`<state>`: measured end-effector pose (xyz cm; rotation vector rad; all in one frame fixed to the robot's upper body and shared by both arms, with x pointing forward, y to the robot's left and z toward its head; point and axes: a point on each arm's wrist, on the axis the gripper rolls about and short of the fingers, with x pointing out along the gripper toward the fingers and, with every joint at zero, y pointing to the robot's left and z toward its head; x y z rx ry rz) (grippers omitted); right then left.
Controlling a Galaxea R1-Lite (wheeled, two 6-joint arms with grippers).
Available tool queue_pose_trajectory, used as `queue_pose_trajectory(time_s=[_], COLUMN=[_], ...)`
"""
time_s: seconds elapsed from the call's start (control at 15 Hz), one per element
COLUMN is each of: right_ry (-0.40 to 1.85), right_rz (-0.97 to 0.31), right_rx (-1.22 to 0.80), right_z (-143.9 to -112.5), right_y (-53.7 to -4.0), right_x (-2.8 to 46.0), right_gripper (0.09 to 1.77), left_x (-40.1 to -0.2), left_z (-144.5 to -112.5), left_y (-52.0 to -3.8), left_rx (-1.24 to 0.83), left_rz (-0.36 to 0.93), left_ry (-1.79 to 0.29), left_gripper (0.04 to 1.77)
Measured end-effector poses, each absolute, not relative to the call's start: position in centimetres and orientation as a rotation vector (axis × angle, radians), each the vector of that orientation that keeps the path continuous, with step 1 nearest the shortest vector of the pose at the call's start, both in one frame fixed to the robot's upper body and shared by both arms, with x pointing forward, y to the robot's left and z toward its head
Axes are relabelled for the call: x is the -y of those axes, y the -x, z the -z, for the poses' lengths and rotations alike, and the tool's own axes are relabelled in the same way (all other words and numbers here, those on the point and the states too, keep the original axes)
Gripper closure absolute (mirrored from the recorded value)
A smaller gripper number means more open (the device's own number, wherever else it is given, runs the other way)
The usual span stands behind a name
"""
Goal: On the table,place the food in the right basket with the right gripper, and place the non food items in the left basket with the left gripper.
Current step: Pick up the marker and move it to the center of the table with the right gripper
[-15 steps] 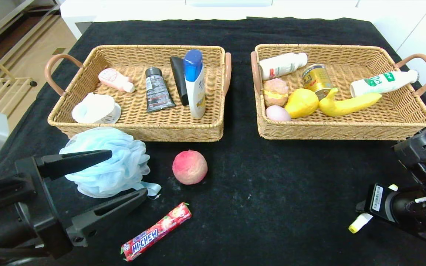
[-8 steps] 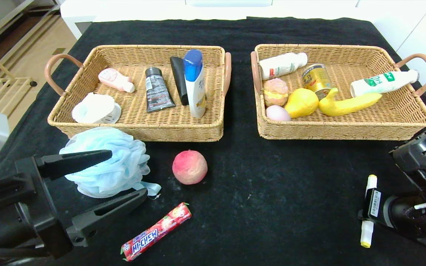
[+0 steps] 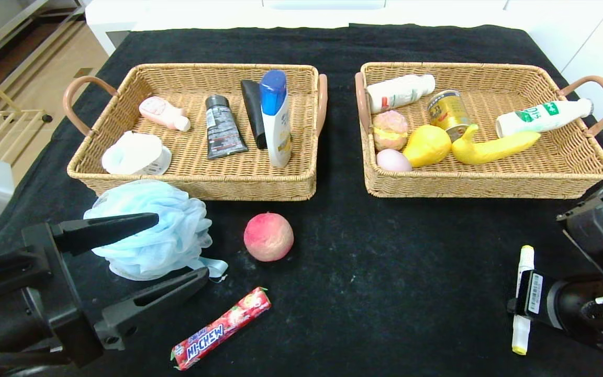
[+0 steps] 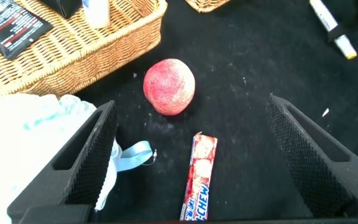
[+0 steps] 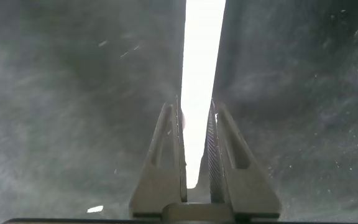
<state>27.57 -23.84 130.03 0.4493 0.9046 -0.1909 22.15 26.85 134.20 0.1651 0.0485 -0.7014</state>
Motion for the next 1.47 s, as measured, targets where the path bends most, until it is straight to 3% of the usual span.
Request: queue_pose_trajectory(time_s=[0.47,1.47], right_ry=[-0.284,-0.047], right_rz=[-0.024,-0.224], right_rx=[-0.835,-0.766], right_z=[-132.4,-132.3], right_y=[-26.2,-28.4], right_x=[19.6,6.1], right_gripper=[1.54,1.54], left_x=[-26.8,-26.8], left_z=[-134.1,-134.2], left_y=[-22.2,-22.3], left_rx=[-0.053,-0.051], left_rz=[0.702,0.702], left_ry=[-0.165,-0.164], left_gripper=[0.09,0.09])
